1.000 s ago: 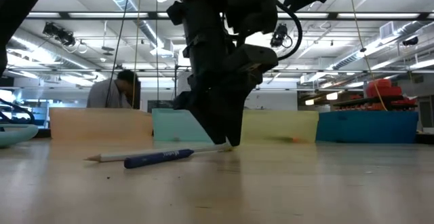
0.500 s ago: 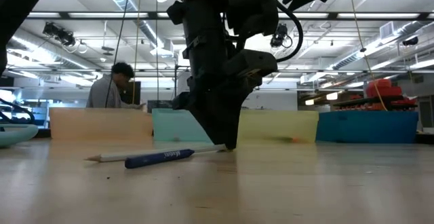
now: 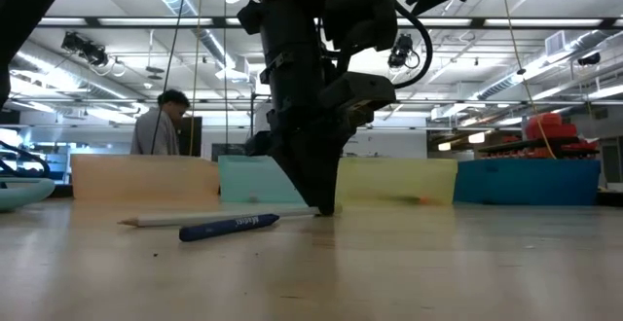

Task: Sort crayons/erasers/pens/pencils in bins
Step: Put the white pencil into the green bin

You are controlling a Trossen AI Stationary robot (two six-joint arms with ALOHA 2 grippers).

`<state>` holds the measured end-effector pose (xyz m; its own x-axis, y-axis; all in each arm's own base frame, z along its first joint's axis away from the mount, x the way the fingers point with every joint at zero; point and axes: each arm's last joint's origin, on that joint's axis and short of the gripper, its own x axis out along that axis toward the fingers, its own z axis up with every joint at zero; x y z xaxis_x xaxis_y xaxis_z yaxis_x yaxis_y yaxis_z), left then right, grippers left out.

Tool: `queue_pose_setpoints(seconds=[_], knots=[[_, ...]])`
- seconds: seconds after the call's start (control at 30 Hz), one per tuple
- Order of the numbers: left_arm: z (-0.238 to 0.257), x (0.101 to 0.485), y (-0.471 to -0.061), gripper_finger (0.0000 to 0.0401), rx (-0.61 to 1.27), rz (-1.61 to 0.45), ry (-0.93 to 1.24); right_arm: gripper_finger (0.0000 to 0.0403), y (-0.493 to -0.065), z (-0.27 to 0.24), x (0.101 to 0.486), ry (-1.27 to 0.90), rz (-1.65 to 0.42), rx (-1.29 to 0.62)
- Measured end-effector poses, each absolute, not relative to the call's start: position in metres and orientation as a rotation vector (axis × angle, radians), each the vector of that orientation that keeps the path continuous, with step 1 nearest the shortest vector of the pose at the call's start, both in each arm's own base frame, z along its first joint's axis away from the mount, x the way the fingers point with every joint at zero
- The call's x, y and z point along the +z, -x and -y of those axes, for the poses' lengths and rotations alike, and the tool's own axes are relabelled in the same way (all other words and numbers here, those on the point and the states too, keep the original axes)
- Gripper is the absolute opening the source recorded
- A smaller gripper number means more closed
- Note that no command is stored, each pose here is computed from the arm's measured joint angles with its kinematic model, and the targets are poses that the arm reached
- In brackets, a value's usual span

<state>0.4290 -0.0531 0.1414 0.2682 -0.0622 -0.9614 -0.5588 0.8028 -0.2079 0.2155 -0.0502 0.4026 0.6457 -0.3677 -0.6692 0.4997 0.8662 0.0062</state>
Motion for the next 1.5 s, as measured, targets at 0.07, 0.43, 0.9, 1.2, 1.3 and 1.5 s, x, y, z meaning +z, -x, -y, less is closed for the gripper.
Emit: queue_pose_setpoints(seconds=[0.07, 0.43, 0.9, 1.2, 1.3, 1.5], knots=[[0.053, 0.142, -0.429, 0.0042, 0.362, -1.271, 0.583, 0.0184, -0.215, 0.05, 0.403, -0.183, -0.718, -0.492], [0.052, 0.163, -0.435, 0.0033, 0.318, -1.292, 0.566, 0.0184, -0.215, 0.051, 0.403, -0.159, -0.72, -0.516], [-0.015, 0.236, -0.437, 0.0039, 0.477, -1.318, 0.223, 0.0184, -0.214, 0.053, 0.403, -0.145, -0.724, -0.519], [-0.09, 0.278, -0.432, 0.0031, 0.601, -1.196, 0.188, 0.0184, -0.215, 0.062, 0.393, -0.154, -0.747, -0.556], [-0.122, 0.29, -0.425, 0.0037, 0.659, -1.143, 0.208, 0.0184, -0.217, 0.067, 0.375, -0.162, -0.791, -0.574], [-0.184, 0.296, -0.414, 0.0038, 0.797, -0.982, 0.319, 0.0184, -0.218, 0.073, 0.329, -0.219, -0.905, -0.621]])
